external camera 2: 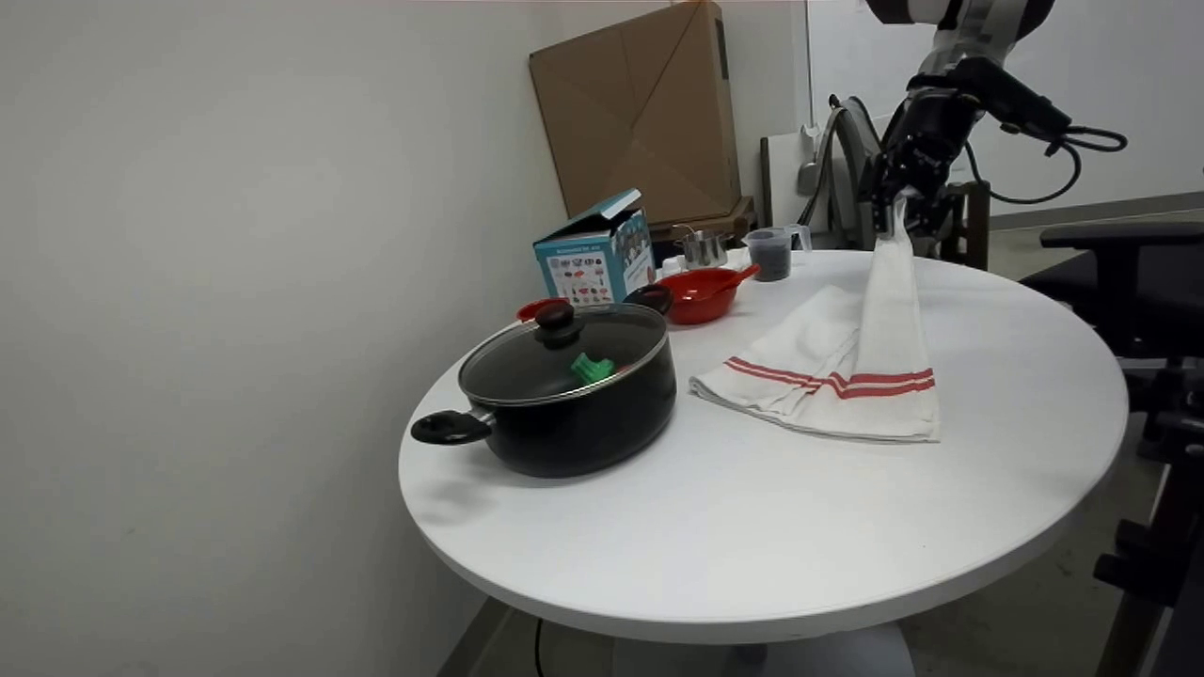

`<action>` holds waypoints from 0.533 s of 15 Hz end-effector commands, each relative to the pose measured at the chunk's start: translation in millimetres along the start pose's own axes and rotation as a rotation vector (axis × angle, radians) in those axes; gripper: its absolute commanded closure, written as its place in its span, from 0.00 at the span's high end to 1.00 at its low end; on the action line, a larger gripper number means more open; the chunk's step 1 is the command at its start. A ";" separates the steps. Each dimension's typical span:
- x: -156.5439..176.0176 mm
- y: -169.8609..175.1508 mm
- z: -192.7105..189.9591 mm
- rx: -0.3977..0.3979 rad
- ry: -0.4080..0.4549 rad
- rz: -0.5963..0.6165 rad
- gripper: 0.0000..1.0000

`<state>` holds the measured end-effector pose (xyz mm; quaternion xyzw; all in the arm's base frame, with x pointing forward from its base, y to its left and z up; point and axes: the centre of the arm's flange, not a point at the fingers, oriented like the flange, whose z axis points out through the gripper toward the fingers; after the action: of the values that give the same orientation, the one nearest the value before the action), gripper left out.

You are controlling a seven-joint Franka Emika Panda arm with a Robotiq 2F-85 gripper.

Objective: Fold the towel on the table

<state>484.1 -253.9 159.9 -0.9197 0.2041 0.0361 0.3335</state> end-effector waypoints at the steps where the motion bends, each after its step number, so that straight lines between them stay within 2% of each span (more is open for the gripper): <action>1: 31.2 18.3 -11.9 0.079 0.007 0.093 0.06; 5: 44.1 23.1 -25.9 0.103 0.036 0.144 0.06; 8: 53.8 19.2 -30.0 0.085 0.046 0.168 0.06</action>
<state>505.4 -298.6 158.8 -0.8924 0.2735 0.0313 0.3576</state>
